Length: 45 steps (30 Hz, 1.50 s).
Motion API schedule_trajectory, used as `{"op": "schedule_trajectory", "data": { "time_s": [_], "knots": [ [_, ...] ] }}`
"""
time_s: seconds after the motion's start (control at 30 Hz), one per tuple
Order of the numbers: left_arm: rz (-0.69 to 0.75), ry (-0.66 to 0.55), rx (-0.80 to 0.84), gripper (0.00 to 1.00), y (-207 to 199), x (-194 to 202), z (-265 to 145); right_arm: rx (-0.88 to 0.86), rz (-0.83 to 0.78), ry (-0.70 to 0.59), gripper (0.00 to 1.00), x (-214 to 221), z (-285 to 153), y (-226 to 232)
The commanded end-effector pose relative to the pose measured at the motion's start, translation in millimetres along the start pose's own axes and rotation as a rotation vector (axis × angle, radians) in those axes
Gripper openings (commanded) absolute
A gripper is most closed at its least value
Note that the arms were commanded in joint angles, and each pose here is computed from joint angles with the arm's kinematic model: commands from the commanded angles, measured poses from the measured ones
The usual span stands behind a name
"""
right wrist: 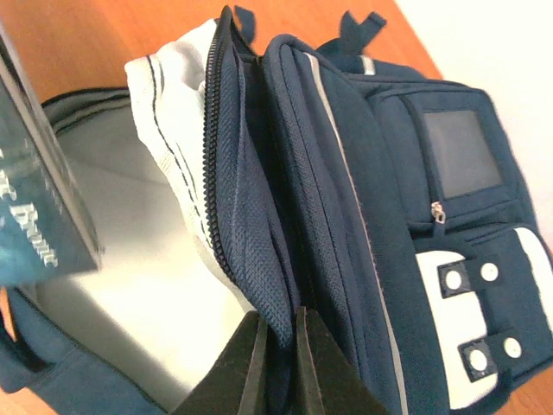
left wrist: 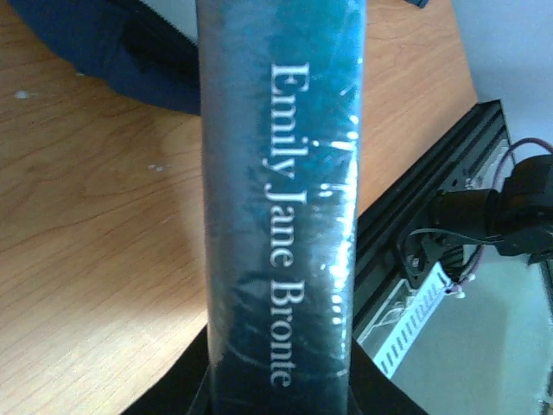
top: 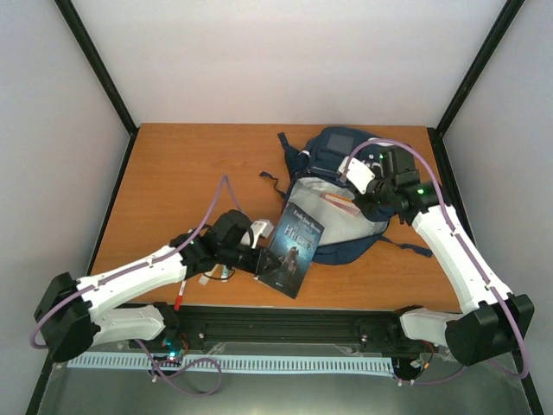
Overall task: Pack the student bag
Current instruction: Place the book in the student bag.
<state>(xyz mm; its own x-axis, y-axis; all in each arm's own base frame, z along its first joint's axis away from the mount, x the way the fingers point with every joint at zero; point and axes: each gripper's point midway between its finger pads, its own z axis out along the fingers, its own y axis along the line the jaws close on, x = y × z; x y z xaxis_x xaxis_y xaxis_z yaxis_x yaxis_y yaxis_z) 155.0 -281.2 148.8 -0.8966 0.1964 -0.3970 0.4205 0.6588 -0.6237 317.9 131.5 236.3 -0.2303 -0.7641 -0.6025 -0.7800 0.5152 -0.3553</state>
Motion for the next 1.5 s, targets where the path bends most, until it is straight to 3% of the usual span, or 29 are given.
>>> {"op": "schedule_trajectory", "data": {
  "time_s": [0.0,0.27,0.5,1.07,1.3,1.47],
  "knots": [
    [0.112,-0.159,0.305,0.01,-73,-50,-3,0.139,0.027,-0.101,0.03,-34,-22,-33],
    [0.076,-0.163,0.470,0.01,-100,-82,34,0.158,0.016,-0.159,0.03,-46,-39,-34],
    [-0.064,-0.178,0.582,0.01,-88,-123,55,0.193,-0.012,-0.199,0.03,-52,-59,-33],
    [-0.099,-0.129,0.703,0.01,-77,-187,106,0.142,-0.019,-0.222,0.03,-41,-60,-9],
    [-0.120,-0.071,0.662,0.01,-51,-194,149,0.149,-0.028,-0.226,0.03,-38,-64,-6],
    [-0.181,-0.040,0.528,0.02,-1,-194,172,0.145,-0.015,-0.220,0.03,-32,-62,-1]
  ]
}}
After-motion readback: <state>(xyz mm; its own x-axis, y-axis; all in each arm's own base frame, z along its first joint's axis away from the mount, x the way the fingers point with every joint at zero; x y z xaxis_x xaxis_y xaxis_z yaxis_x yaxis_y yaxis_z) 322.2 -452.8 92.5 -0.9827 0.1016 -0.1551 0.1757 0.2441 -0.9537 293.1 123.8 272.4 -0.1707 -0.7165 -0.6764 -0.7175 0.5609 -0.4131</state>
